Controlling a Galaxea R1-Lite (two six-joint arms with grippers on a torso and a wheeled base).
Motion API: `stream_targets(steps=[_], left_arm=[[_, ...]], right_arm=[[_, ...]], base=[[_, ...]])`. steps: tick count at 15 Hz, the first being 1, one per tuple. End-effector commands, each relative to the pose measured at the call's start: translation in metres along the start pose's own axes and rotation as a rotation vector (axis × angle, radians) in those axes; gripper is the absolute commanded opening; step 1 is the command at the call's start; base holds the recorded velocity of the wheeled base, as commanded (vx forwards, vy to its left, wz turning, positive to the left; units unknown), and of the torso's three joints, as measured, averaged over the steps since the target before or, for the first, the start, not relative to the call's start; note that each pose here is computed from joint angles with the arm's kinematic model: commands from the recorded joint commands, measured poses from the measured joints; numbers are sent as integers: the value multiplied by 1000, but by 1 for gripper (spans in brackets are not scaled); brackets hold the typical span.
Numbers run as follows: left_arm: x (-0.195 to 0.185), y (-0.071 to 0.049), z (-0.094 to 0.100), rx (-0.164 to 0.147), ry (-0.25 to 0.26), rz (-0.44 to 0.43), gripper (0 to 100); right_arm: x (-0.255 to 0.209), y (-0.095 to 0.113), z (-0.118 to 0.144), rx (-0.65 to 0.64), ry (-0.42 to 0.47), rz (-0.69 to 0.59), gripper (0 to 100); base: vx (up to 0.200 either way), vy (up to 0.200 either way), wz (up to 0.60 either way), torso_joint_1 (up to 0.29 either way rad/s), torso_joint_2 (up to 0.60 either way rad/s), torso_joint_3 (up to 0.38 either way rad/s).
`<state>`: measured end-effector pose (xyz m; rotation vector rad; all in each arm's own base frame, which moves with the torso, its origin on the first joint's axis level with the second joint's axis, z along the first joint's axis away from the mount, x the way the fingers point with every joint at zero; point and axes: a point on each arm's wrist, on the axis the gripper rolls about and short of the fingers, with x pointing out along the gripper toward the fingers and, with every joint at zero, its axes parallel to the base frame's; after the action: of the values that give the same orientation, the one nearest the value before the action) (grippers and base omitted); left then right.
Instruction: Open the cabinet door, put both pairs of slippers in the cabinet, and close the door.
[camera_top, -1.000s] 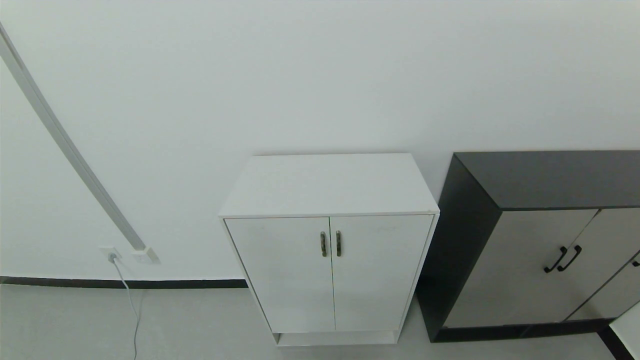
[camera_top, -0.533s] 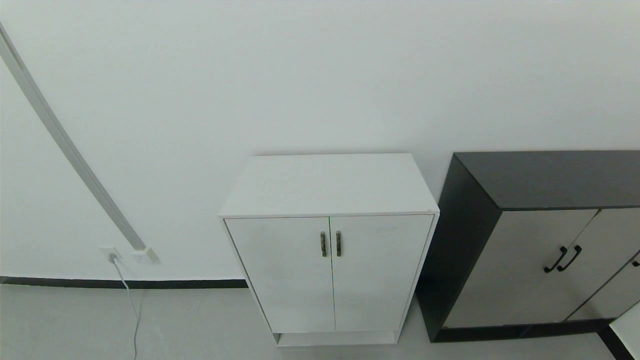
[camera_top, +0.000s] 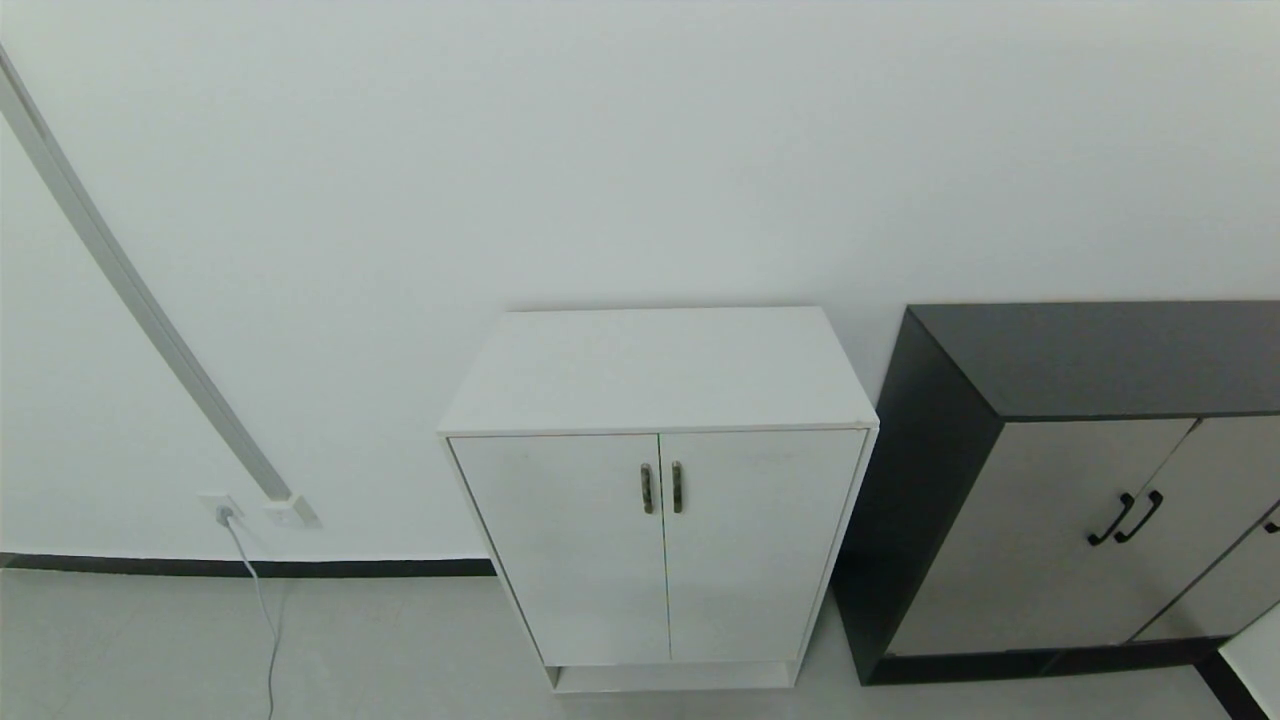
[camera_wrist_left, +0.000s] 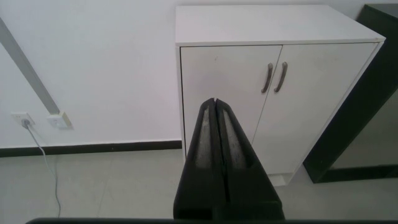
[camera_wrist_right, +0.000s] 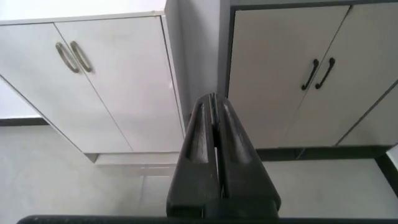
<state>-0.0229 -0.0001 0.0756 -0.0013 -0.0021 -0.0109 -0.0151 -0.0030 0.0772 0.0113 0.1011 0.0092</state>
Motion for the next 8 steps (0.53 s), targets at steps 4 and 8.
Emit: stream_targets(steps=[4, 8], left_arm=[[0, 0, 0, 0, 1, 0, 0], [0, 0, 0, 0, 1, 0, 0]], right_arm=[[-1, 2, 0, -1, -18, -132, 0], [-5, 2, -1, 45, -65, -15, 0]], base=[[0, 0, 0, 0, 0, 0], [0, 0, 0, 0, 0, 0]])
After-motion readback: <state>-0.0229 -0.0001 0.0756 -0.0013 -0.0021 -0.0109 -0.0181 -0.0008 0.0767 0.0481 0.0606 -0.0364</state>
